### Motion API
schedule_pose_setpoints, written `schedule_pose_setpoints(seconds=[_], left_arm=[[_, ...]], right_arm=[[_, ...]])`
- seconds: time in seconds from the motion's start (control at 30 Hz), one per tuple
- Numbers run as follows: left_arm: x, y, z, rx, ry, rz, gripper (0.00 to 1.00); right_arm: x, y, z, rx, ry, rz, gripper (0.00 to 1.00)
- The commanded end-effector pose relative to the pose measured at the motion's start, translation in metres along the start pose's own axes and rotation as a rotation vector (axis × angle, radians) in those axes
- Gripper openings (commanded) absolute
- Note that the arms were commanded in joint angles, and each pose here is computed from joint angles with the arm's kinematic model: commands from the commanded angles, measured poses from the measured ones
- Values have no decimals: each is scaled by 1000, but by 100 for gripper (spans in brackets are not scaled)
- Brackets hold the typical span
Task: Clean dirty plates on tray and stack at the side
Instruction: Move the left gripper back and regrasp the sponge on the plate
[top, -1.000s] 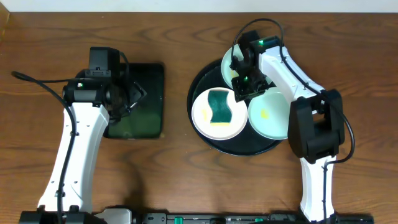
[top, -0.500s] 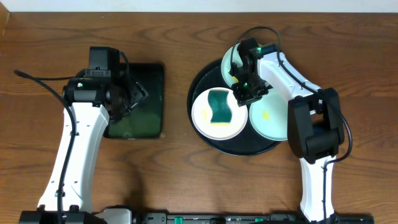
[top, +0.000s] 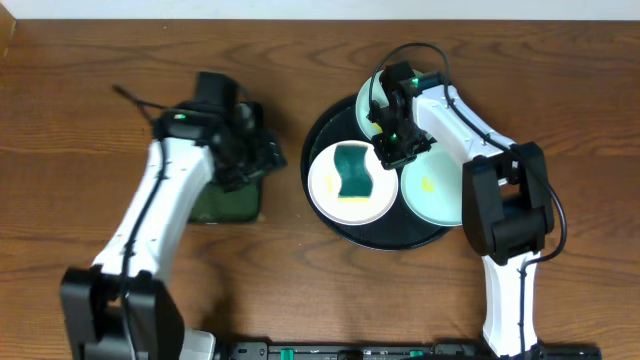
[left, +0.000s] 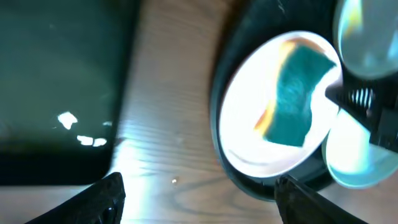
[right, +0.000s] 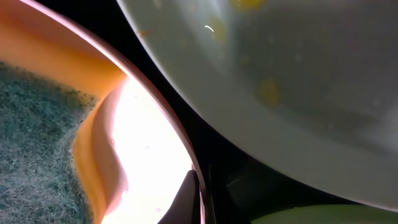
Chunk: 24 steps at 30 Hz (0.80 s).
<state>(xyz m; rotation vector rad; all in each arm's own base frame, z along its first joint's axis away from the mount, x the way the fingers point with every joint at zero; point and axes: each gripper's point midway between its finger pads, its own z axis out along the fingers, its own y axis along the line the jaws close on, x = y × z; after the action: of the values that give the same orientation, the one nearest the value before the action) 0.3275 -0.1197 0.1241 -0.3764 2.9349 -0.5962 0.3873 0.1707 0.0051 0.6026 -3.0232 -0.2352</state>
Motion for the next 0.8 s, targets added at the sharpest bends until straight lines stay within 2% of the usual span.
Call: schedule_pose_setpoints(seconds=[0.0,0.07,0.17,0.27,0.43,0.57,0.77], left_arm=[[11,-16,19,23,48,70,73],[10,-25,30,31,47,78,68],[10,-36,49,38,57,86,67],[15,-46,72,38,80,126,62],[25,-69,100,82,105,195,60],[27,-85,110,113,90,239,56],[18,-89,117,114,49,196,56]], right_arm=[[5,5,10,-15,18,-8,1],[5,5,10,-15,20,-7,1],[5,6,10,-18,19,0,1],[4,9,10,-35,14,-1,1],[3,9,10,-36,11,-2,1],[3,9,10,-35,12,-2,1],[3,9,10,-35,12,-2,1]])
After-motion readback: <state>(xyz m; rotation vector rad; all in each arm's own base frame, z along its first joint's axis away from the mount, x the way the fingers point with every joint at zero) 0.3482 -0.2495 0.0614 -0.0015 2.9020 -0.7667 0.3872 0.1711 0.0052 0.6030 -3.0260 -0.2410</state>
